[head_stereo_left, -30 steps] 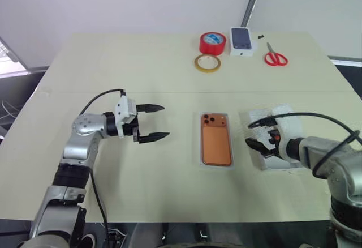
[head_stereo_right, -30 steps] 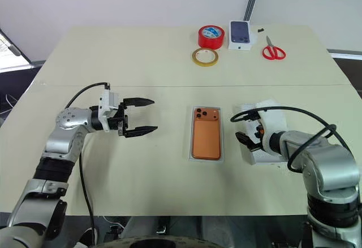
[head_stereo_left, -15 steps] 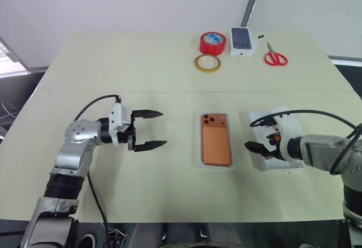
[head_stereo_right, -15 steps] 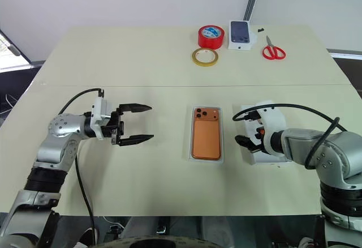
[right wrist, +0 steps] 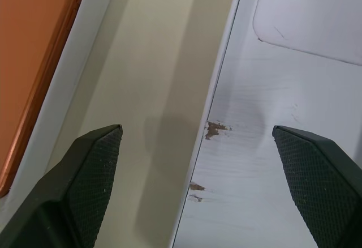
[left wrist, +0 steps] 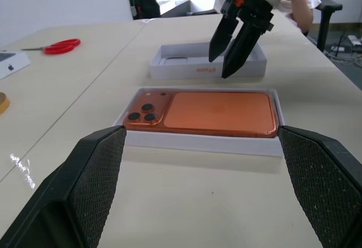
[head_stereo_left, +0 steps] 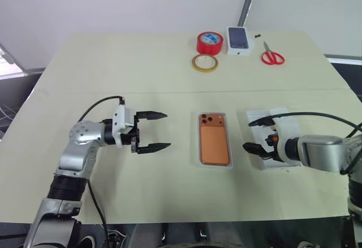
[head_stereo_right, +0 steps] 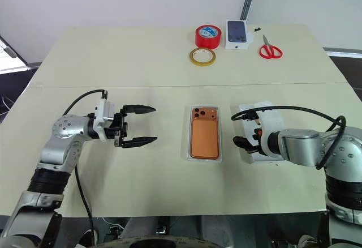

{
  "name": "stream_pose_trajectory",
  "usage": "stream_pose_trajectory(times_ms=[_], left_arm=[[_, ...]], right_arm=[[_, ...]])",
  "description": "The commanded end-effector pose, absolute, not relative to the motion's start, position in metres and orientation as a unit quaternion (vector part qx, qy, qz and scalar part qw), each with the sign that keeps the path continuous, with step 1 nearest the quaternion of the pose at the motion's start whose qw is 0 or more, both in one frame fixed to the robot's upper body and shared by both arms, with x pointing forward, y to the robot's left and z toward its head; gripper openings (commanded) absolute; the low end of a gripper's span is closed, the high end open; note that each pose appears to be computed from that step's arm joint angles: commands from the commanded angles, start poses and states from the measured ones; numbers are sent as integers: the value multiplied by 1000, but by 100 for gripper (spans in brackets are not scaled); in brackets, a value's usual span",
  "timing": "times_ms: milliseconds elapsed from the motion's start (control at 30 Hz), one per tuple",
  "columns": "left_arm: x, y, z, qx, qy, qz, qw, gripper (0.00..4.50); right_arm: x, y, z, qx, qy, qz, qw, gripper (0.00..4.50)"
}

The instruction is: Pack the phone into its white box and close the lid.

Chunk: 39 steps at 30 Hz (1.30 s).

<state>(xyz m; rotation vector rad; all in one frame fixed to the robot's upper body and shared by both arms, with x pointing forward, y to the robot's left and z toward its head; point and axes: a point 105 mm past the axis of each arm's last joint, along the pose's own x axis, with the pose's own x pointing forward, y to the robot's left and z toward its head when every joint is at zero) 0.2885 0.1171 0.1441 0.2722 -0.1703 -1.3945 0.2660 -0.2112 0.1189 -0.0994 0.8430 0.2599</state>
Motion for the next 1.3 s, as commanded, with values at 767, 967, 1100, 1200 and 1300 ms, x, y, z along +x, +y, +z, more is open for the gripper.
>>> stream_pose_trajectory(times_ms=[767, 967, 1100, 1200, 1300], left_arm=[[282, 112, 146, 142, -90, -656, 735, 450], [281, 112, 146, 144, -89, -657, 735, 450], [280, 112, 145, 145, -87, -660, 732, 450], [280, 112, 145, 147, -88, -660, 732, 450], [280, 111, 146, 146, -90, -660, 732, 450]], right_arm=[[280, -203, 129, -32, 410, 60, 909, 444], [282, -202, 124, -44, 413, 65, 907, 444], [282, -201, 122, -48, 415, 70, 906, 444], [281, -199, 121, -50, 416, 73, 905, 444], [280, -198, 120, -52, 418, 74, 904, 358]])
